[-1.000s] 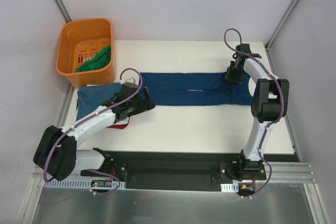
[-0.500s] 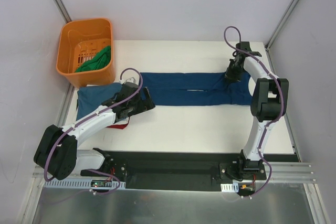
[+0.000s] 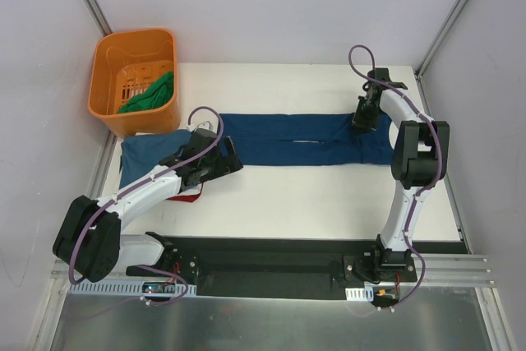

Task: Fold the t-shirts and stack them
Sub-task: Fold the other side of the tshirt into a rectangle, then rotate the tshirt 90 degrees

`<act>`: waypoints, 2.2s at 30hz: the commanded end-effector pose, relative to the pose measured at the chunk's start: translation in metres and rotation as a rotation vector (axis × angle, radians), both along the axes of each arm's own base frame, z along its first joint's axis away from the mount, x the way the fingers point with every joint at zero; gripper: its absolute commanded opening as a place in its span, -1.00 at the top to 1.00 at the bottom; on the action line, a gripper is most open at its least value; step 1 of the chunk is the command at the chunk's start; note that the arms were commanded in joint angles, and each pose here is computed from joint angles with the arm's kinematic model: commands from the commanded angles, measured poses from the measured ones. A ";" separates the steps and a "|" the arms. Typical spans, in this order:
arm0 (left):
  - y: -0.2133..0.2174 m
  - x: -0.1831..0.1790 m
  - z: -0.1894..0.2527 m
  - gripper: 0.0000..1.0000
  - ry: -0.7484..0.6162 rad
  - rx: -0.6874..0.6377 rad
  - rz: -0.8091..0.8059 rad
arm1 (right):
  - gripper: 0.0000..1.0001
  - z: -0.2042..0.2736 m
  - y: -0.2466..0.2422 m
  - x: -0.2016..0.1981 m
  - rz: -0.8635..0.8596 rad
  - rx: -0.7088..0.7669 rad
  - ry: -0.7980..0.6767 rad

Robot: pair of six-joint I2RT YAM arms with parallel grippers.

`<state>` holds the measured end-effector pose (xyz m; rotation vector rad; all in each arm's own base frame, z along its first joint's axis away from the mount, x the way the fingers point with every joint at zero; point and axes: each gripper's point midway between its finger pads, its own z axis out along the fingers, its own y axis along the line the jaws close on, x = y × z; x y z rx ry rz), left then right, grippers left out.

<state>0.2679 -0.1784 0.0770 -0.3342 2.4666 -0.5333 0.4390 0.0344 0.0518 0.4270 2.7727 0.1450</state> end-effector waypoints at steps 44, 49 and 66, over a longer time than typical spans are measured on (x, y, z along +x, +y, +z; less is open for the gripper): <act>-0.015 0.011 0.046 -0.99 -0.130 -0.049 -0.108 | -0.93 0.096 0.094 0.071 -0.056 0.343 -0.330; -0.037 0.042 0.053 -0.99 -0.127 -0.043 -0.151 | -0.93 0.094 0.071 -0.003 -0.022 0.224 -0.265; -0.087 0.079 -0.041 -0.99 0.166 -0.045 -0.217 | -0.93 -0.025 0.018 -0.047 -0.203 0.187 0.109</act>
